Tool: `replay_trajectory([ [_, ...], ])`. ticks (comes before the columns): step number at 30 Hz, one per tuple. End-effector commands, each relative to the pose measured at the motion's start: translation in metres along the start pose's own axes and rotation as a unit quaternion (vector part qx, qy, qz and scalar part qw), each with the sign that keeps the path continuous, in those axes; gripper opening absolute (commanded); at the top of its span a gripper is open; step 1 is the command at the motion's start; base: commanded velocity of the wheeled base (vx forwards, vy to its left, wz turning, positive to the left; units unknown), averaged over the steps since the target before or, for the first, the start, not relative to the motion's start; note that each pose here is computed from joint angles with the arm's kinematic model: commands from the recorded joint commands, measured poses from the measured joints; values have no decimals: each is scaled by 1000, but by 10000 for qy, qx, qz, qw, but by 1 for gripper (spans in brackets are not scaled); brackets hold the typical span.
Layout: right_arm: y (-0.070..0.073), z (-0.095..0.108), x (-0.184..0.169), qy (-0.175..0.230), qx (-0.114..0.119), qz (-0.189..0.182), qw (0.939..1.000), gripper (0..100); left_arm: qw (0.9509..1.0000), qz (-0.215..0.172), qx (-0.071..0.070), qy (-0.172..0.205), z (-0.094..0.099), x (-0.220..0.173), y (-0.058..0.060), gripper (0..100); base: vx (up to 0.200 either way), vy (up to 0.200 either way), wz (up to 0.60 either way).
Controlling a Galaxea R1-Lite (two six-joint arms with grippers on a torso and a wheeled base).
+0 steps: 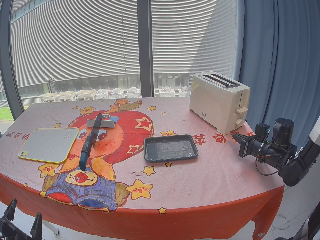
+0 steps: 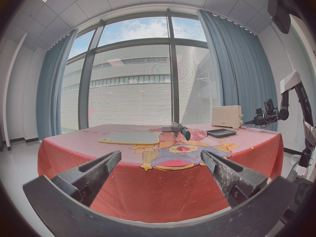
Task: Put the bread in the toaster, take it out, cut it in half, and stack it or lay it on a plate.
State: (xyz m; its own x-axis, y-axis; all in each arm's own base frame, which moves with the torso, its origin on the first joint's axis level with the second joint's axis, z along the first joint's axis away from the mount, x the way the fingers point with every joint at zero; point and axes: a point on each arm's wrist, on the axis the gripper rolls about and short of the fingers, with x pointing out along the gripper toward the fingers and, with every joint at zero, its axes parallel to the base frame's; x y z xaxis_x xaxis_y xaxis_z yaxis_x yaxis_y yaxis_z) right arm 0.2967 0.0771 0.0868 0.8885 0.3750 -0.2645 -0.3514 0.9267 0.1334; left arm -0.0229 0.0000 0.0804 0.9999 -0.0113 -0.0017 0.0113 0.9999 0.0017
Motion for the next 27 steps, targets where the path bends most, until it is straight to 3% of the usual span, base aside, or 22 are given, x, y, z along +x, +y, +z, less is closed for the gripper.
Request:
replay_trajectory([
  [1,-4,2,-1,-26,89,46,9999,0,10000,3,-1,-1,-5,0,0,100,0,0,0],
  [12,-31,24,5,-492,130,-341,9981,0,10000,3,-1,-1,-5,0,0,100,0,0,0],
  [27,-31,24,11,-490,216,-299,9981,0,10000,3,-1,-1,-5,0,0,100,0,0,0],
])
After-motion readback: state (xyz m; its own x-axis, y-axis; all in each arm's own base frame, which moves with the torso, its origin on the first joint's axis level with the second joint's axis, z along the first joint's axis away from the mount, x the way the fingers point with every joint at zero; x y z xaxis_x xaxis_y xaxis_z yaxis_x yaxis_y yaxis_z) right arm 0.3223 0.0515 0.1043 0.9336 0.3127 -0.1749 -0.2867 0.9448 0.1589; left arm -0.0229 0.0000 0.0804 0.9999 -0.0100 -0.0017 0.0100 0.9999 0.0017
